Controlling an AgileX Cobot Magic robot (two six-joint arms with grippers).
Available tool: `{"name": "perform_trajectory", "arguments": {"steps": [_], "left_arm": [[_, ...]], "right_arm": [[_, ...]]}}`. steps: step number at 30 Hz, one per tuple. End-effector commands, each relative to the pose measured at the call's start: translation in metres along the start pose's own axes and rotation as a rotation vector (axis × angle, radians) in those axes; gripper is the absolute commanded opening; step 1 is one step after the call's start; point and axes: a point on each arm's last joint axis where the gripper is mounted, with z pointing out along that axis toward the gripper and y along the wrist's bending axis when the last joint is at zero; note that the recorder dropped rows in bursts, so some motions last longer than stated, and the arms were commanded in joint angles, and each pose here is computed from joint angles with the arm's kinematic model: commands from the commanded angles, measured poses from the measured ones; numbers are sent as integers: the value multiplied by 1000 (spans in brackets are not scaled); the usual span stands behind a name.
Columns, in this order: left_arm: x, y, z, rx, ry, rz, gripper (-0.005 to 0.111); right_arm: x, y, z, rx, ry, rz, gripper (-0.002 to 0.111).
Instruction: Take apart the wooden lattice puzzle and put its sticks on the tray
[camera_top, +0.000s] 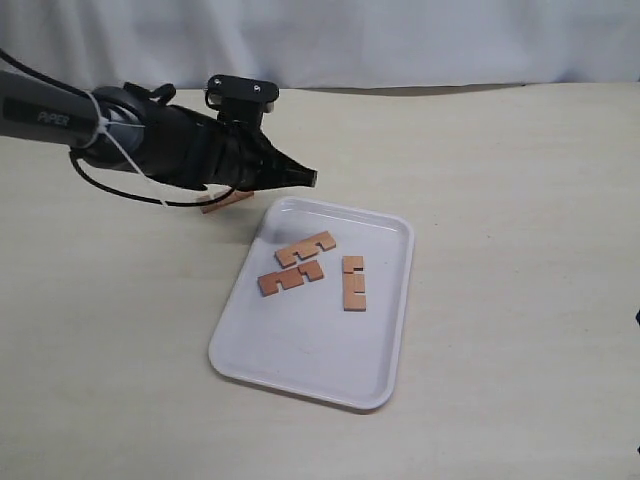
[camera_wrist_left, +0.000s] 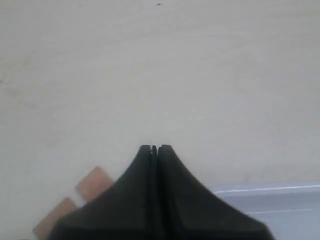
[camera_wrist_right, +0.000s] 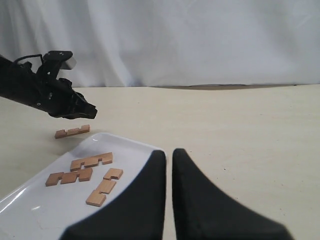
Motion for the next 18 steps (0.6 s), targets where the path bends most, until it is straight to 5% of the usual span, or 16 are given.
{"name": "perform_trajectory", "arguments": {"steps": [1,4,13,18], "left_arm": [[-12,11,-5,182,-14,64,0],[-12,27,-5,261,0,123,0],[-12,49,-5,155,10,558,0],[-11,55,-4,142,15,554,0]], "right_arm": [[-1,0,0,-5,-11,3,4],[-1,0,0,-5,-11,3,4],[-1,0,0,-5,-11,3,4],[-1,0,0,-5,-11,3,4]]}}
